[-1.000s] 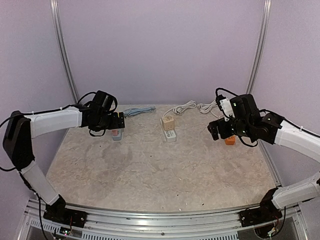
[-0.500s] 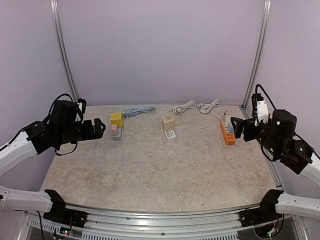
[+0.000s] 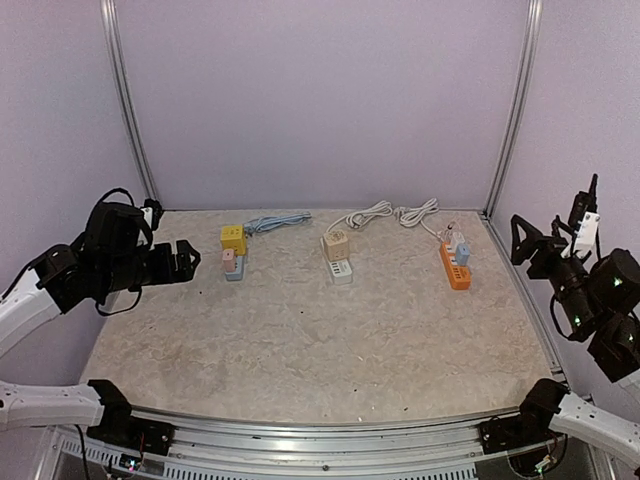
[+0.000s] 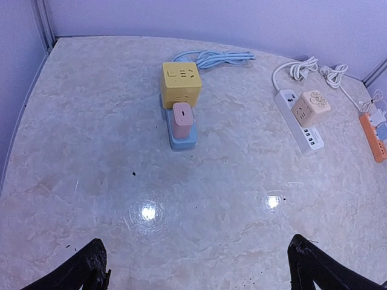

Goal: Insert the plug
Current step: Reset both arms

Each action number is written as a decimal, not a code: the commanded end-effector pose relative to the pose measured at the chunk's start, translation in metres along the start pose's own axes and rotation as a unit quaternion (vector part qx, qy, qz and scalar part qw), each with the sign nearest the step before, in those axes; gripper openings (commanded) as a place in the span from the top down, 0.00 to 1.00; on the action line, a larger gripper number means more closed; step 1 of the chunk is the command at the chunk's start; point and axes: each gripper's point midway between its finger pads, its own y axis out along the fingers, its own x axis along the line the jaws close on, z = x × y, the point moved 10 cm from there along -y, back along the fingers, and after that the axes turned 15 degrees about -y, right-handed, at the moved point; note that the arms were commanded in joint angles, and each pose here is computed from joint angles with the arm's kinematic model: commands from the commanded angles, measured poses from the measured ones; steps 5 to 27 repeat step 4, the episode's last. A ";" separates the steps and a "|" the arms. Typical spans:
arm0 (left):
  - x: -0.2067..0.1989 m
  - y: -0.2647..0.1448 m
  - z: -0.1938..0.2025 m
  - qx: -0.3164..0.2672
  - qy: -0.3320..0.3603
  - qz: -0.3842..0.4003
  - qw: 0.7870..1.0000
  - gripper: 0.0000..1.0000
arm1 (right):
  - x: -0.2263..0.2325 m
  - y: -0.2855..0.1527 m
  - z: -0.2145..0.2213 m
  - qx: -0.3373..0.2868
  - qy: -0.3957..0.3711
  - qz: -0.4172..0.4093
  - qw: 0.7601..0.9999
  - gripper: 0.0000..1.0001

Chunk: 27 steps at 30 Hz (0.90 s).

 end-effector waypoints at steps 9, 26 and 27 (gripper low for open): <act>-0.005 -0.011 -0.011 -0.009 0.010 0.009 1.000 0.01 | 0.010 0.019 0.007 0.056 -0.027 0.010 0.998 0.00; -0.005 -0.011 -0.011 -0.009 0.010 0.009 1.000 0.01 | 0.010 0.019 0.007 0.056 -0.027 0.010 0.998 0.00; -0.005 -0.011 -0.011 -0.009 0.010 0.009 1.000 0.01 | 0.010 0.019 0.007 0.056 -0.027 0.010 0.998 0.00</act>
